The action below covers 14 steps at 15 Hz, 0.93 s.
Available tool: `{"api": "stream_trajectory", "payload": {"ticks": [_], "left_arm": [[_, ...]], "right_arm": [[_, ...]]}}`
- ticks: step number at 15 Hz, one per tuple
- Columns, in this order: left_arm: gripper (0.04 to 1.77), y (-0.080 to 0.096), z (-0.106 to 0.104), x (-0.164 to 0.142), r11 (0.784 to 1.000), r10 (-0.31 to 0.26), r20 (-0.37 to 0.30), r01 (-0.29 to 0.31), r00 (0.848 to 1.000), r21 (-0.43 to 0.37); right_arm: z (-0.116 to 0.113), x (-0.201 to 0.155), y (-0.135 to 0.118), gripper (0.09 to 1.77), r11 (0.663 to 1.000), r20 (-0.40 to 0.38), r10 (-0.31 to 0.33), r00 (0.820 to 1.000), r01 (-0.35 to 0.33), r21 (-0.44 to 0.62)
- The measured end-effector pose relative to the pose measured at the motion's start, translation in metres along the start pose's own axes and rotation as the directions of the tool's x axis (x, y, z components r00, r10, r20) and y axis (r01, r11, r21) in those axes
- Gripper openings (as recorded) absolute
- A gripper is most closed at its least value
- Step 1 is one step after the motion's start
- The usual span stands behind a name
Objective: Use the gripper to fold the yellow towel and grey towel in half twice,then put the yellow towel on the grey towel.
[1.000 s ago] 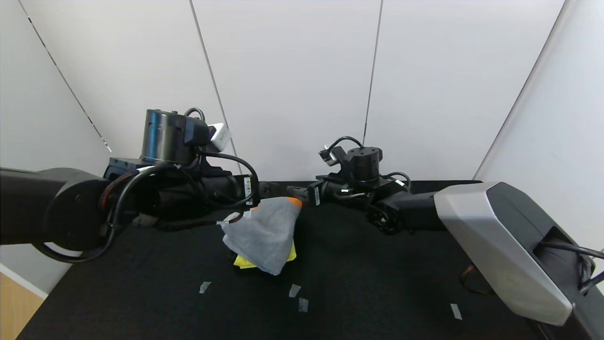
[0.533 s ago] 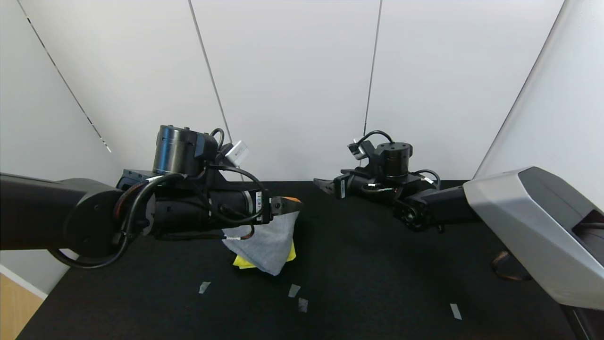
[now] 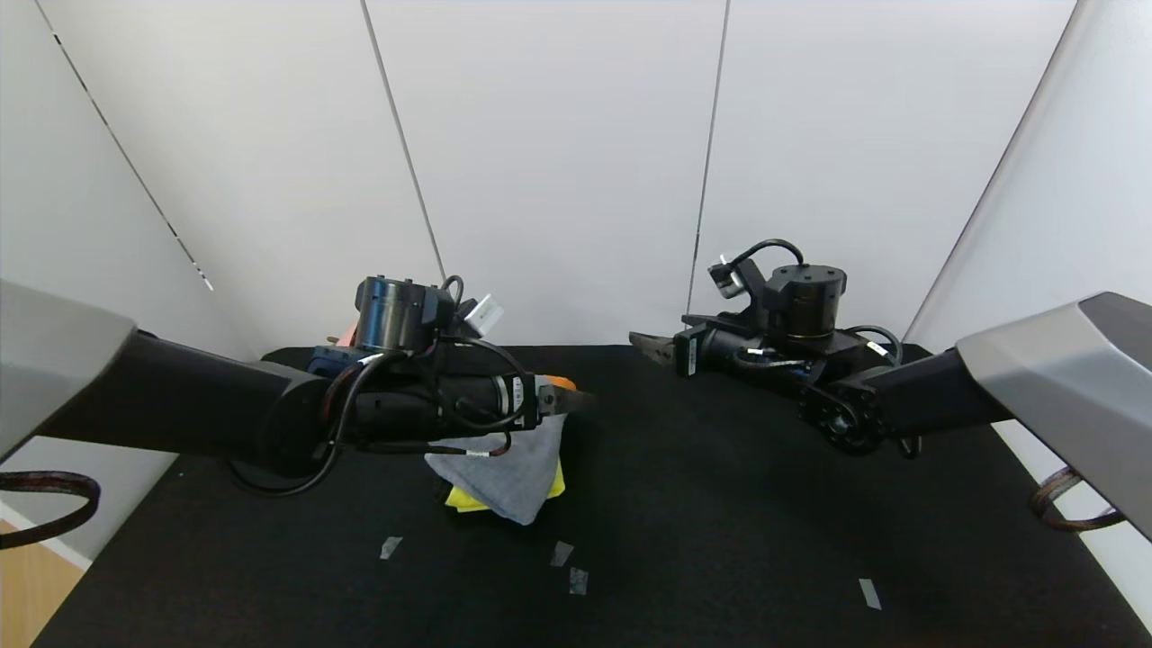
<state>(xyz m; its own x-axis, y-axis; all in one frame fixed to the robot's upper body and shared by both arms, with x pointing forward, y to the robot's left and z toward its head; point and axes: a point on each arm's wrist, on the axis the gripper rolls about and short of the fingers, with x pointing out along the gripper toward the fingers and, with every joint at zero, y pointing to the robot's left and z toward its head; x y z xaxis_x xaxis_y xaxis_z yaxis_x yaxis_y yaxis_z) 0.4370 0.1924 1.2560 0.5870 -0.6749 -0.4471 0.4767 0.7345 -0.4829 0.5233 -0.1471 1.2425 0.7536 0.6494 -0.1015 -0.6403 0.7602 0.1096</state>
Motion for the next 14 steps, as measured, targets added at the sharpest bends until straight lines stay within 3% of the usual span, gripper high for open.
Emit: {"api": "stream_trajectory", "payload": {"ticks": [5,7,14], "left_arm": [[1.72,0.017,0.004,0.023,1.0,-0.011,0.012,0.011,1.0,-0.001],[1.72,0.023,0.002,0.033,0.999,-0.037,0.017,0.037,0.999,0.003],[1.72,0.046,-0.011,0.058,0.999,-0.036,0.02,0.036,0.999,-0.001]], "right_arm": [[-0.003,-0.019,0.005,1.7,1.0,0.014,-0.001,1.0,0.001,-0.004],[-0.006,-0.024,0.003,1.7,1.0,0.015,-0.009,1.0,0.009,-0.004],[-0.019,-0.03,0.003,1.71,1.0,-0.002,-0.013,1.0,0.013,0.001]]}}
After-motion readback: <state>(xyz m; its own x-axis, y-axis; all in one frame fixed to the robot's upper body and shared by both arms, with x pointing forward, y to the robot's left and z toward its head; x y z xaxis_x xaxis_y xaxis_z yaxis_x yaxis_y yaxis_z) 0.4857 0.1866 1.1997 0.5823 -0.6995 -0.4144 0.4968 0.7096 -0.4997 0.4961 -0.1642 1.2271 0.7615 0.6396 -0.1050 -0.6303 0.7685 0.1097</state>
